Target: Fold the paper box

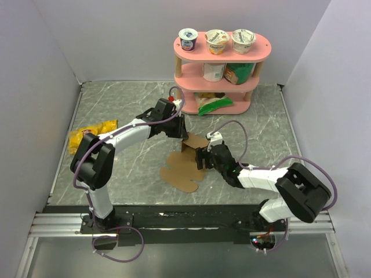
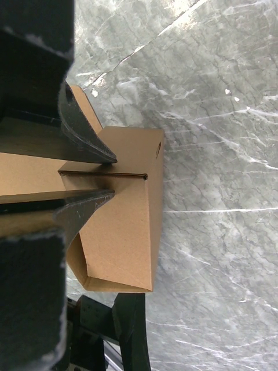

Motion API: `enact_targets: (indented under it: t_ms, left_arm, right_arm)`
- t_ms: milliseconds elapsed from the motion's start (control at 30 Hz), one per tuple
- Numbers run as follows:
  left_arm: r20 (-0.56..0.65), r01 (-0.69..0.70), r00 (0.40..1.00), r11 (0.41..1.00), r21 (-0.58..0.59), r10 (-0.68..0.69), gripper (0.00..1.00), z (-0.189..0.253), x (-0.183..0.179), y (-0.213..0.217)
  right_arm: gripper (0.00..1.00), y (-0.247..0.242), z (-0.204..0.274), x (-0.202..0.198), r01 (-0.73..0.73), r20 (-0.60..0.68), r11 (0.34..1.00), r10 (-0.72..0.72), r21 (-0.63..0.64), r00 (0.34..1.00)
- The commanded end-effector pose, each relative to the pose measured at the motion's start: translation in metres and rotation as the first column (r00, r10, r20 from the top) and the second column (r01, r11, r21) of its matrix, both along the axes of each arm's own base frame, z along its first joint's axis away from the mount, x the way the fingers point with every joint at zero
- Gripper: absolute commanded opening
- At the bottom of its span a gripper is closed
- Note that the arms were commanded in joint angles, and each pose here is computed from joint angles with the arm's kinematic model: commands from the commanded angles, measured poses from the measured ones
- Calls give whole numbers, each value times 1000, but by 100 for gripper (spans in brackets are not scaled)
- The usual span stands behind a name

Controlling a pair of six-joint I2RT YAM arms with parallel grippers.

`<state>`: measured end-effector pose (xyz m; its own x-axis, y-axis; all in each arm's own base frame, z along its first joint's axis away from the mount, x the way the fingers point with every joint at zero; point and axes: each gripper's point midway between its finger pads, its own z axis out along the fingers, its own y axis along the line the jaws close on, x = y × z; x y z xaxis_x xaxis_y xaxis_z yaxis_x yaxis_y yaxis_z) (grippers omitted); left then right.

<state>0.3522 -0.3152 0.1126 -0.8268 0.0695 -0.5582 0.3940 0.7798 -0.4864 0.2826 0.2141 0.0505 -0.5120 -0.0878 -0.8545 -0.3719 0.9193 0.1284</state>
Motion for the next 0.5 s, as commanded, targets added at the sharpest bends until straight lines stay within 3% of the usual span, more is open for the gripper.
enact_targets:
  t_ms: [0, 300, 467]
  left_arm:
    - [-94, 25, 995, 995, 96, -16, 30, -36, -17, 9]
    - [-97, 29, 995, 996, 83, -21, 30, -34, -18, 8]
    - [-92, 30, 995, 996, 85, -22, 30, -34, -18, 8]
  right_arm:
    - [87, 16, 28, 23, 53, 130, 998, -56, 30, 990]
    - [87, 9, 20, 38, 282, 162, 959, -276, -16, 947]
    - [78, 7, 15, 44, 328, 172, 945, -320, -18, 932]
